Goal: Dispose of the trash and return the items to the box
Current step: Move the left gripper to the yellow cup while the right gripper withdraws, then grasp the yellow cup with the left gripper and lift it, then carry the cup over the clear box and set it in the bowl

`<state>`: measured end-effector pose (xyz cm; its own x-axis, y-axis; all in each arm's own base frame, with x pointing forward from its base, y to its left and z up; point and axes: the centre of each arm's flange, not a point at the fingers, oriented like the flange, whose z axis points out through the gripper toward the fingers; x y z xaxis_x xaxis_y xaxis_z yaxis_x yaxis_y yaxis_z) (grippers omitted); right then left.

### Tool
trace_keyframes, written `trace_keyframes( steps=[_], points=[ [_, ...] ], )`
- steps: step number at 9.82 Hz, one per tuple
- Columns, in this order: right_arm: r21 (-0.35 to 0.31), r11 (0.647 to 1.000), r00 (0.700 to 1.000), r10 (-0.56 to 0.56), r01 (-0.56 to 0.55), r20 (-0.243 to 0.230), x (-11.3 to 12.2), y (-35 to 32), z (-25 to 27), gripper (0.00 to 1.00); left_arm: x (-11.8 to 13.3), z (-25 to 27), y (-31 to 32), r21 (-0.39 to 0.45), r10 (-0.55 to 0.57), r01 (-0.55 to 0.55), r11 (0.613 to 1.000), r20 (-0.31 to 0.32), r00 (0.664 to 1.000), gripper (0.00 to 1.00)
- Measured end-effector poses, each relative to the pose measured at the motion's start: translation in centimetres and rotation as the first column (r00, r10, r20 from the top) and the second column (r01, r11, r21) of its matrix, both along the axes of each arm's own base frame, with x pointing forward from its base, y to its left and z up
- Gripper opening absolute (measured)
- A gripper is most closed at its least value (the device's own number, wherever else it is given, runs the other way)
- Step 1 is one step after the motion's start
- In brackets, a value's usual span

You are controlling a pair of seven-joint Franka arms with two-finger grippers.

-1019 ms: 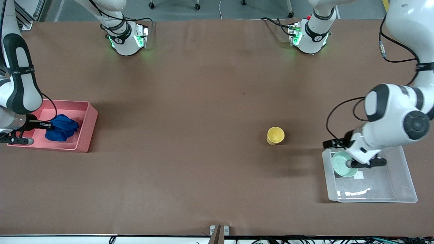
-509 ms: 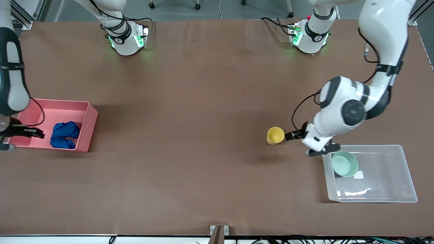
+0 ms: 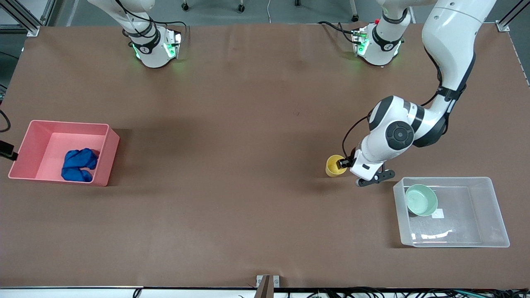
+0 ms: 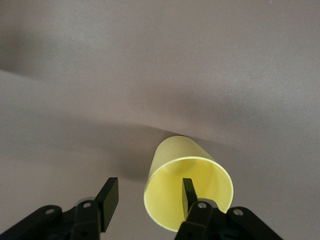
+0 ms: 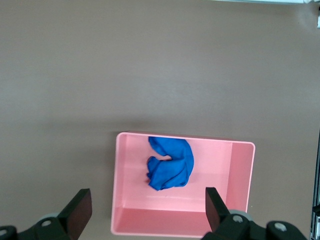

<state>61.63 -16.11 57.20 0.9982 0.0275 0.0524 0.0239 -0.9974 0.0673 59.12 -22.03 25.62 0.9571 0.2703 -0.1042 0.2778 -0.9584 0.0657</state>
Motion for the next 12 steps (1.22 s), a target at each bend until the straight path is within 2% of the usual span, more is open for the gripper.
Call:
trace_keyframes(
  steps=[1,4,6,8,10,12],
  points=[
    [0.007,1.000,1.000,-0.003,0.003,-0.007,-1.0,1.5,1.9,1.00,-0.1,-0.9,0.0,-0.004,0.001,-0.001,1.000,-0.008,1.000,0.52],
    [0.029,0.998,0.998,-0.054,0.055,-0.041,-4.9,6.0,6.6,1.00,-0.2,-2.4,-0.1,-0.015,0.004,-0.004,1.000,-0.016,1.000,0.06],
    [0.039,0.996,0.995,-0.077,0.079,-0.064,-7.5,9.0,8.3,1.00,0.8,-0.7,0.3,-0.018,0.014,-0.014,1.000,0.018,1.000,0.03],
    [0.043,0.996,0.995,-0.069,0.073,-0.077,-8.8,11.2,9.1,1.00,2.6,5.2,2.3,0.009,0.039,-0.039,0.999,0.060,0.997,0.03],
    [0.043,0.997,0.997,-0.058,0.060,-0.045,-8.8,11.9,10.3,1.00,5.1,13.5,6.8,0.048,0.005,-0.009,0.999,0.087,0.996,0.03],
    [0.043,0.997,0.998,-0.057,0.057,-0.014,-8.9,12.0,11.8,1.00,7.4,17.3,14.7,0.061,-0.092,0.085,0.994,0.130,0.987,0.03]
  ],
)
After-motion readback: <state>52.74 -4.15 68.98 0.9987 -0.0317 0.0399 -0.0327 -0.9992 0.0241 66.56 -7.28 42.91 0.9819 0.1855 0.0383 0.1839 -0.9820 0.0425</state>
